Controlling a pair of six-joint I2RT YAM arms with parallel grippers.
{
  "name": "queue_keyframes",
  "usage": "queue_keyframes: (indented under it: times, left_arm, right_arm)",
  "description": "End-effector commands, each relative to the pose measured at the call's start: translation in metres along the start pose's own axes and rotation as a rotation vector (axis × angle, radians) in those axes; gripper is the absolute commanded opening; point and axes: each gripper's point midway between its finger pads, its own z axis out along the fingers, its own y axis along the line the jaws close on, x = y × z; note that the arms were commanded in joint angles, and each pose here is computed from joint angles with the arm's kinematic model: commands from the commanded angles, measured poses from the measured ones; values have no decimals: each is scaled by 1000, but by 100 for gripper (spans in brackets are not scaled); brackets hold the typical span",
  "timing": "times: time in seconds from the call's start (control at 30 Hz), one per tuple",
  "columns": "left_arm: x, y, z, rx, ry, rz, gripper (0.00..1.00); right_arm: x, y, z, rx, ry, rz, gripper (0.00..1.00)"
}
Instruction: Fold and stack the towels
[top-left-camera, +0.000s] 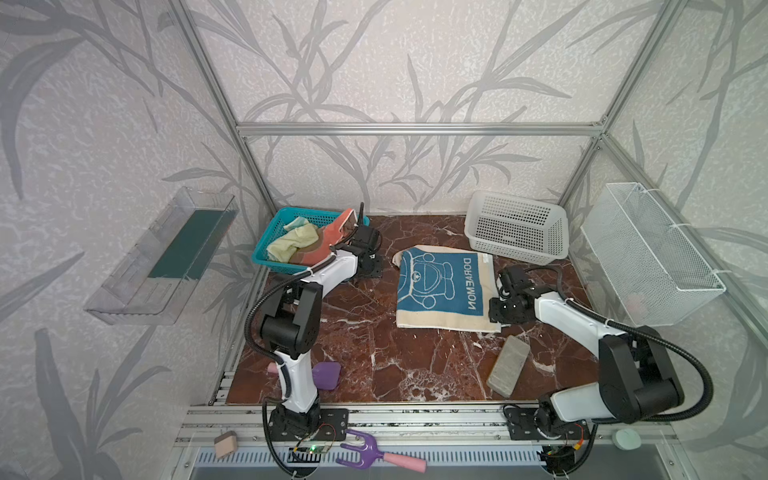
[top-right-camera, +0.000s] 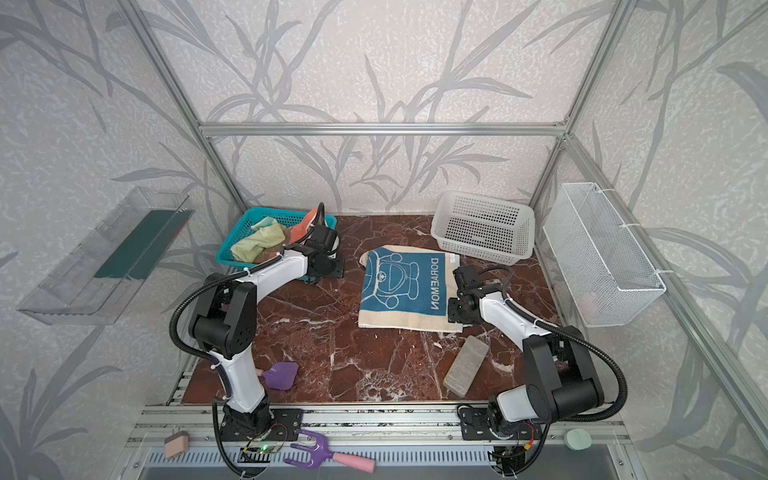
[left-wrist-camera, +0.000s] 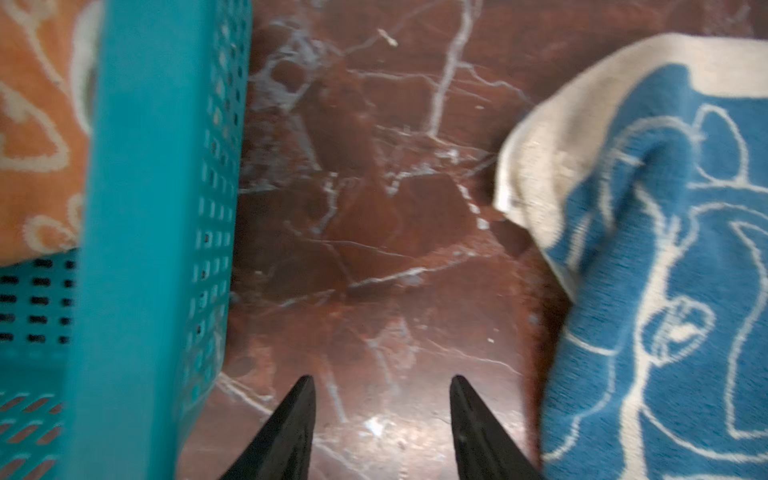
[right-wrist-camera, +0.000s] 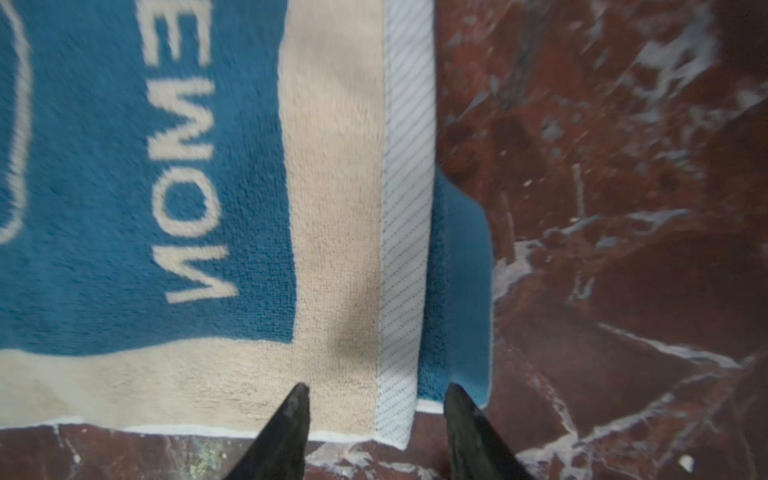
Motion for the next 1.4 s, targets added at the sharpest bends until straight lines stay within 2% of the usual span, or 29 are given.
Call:
queue_keyframes:
  times: [0.0,0.13,0.23,0.33,0.4,0.47,0.53,0.6,0.67,0.83,0.93,1.13,1.3,1.37]
  left_arm:
    - [-18,13,-16,-28,-49,2,54]
    - [-23,-5,-33,77,-96,31,54]
    - [-23,-20,-47,148,-137,57,54]
    - [-21,-39,-65,229,-193,95,54]
    - [-15,-51,-78,260,-225,137,54]
    - [-5,-62,-90,284,-248,187,54]
    - [11,-77,-100,302,-266,262,54]
    - [37,-92,-107,287,-288,399,54]
    - [69,-108,-109,294,-288,510,54]
    - [155,-161,-110,379,-278,798,56]
    - [189,-180,-102,361,-264,961,61]
    - [206,-180,-68,258,-156,1065,63]
    - [219,-174,-45,221,-96,1091,63]
    - [221,-171,-40,204,-81,1095,59]
  right_arm:
    - [4,22,19,-79,32,4,43]
    - [17,54,32,-129,94,-34,28]
    - [26,99,27,-199,85,-93,24]
    - [35,168,11,-373,62,-153,27]
    - [36,209,-8,-487,42,-193,35]
    - [30,221,-25,-531,13,-205,44]
    - [15,212,-42,-516,-39,-201,51]
    - [1,190,-51,-493,-68,-179,56]
    - [-10,164,-54,-460,-75,-158,57]
    - [-43,78,-37,-269,-83,-55,57]
    - [-62,51,-28,-225,-76,-5,57]
    - [-87,48,-12,-233,-76,29,56]
    - [-98,53,5,-247,-60,50,56]
    - [-102,57,9,-263,-63,59,57]
